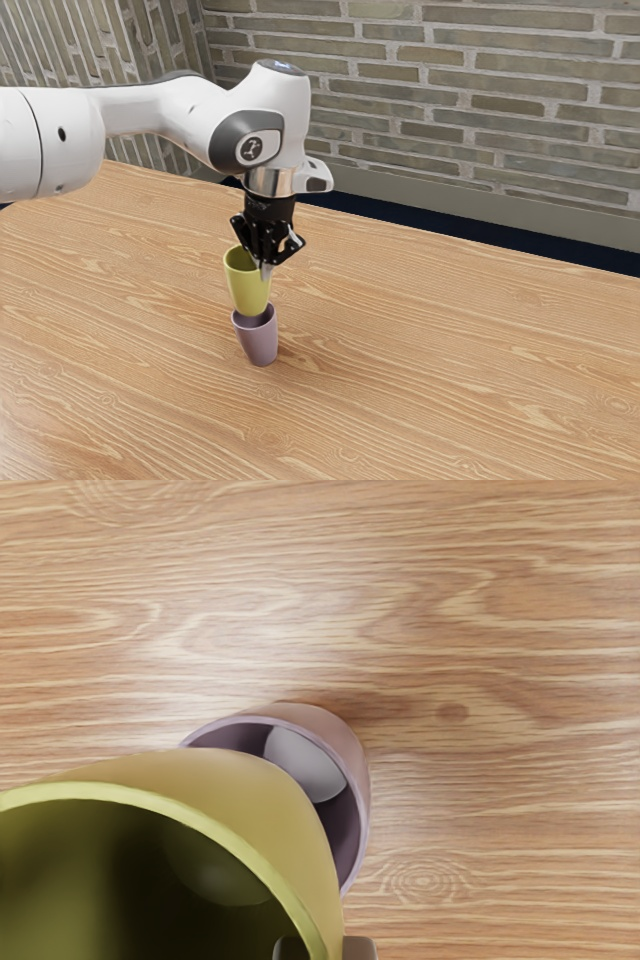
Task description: Place the left cup onto the right cup
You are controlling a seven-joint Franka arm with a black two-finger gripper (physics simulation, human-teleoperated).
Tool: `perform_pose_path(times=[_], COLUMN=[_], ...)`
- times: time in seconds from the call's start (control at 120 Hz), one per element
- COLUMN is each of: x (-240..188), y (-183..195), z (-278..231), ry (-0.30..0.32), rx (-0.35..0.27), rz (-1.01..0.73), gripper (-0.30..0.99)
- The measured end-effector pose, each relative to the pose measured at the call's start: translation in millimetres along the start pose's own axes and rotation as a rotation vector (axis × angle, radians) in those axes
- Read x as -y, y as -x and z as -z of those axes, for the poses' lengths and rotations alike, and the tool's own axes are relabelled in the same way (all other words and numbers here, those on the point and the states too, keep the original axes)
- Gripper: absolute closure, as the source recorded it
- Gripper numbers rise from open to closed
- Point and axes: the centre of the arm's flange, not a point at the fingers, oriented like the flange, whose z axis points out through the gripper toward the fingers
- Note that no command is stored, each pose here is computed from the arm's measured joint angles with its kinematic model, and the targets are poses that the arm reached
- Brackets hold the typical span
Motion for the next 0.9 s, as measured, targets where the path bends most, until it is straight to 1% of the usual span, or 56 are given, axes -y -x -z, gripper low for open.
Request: perform_pose_path(times=[0.9], x=[0.3], y=[-6.8], z=[-18.6], ry=[0.019], rx=[0.022], rz=[0.012], gripper=[0.79])
